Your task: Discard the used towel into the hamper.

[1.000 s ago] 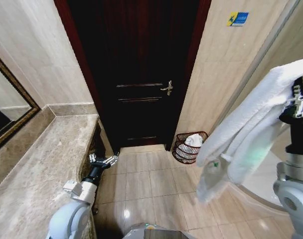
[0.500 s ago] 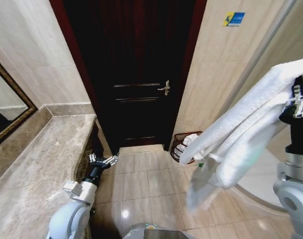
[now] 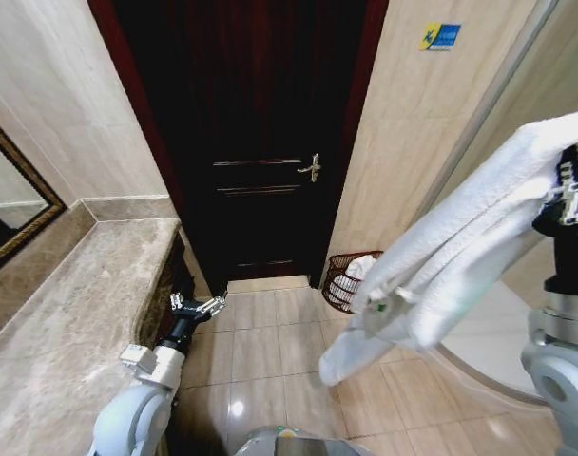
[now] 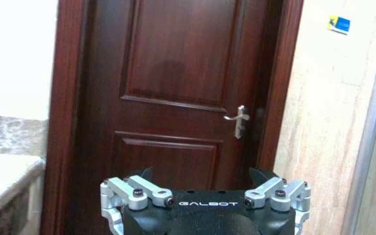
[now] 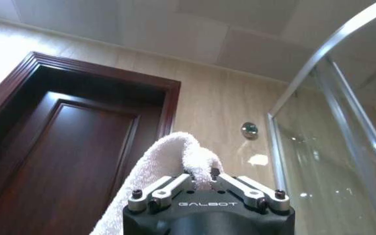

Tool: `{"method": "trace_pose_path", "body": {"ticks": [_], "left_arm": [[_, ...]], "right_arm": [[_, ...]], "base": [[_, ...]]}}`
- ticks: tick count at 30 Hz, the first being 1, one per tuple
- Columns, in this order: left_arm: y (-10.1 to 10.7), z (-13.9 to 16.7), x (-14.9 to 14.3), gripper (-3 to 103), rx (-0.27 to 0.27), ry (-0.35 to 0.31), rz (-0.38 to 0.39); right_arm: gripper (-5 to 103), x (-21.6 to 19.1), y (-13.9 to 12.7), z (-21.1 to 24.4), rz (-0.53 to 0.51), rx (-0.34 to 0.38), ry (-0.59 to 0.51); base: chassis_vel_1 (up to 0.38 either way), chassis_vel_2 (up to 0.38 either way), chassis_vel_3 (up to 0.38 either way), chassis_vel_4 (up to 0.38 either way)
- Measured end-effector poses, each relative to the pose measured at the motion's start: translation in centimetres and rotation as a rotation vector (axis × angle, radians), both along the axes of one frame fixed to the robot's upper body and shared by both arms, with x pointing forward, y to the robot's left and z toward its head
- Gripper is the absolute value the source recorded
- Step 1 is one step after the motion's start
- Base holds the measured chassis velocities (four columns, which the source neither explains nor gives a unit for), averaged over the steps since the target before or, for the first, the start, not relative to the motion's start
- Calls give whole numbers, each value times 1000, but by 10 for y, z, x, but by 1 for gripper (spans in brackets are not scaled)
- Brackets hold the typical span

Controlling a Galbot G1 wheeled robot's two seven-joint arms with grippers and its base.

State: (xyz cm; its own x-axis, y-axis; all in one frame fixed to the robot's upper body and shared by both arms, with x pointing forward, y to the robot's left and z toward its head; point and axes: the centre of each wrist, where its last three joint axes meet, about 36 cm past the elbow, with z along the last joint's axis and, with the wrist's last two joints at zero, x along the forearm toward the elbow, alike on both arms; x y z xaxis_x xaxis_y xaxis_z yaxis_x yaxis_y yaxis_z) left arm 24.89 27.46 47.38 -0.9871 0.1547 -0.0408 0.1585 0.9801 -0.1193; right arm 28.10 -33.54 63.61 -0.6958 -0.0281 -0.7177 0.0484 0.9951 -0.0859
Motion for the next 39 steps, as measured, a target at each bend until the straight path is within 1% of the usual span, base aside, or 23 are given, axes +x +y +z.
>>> {"method": "trace_pose_path", "body": {"ticks": [6,39], "left_arm": [[0,0,0,99,0,0,0],[0,0,0,99,0,0,0]], "right_arm": [[3,0,0,0,0,0,0],[3,0,0,0,0,0,0]], "base": [[-119,-125,108,101],[15,12,-3,3]]}}
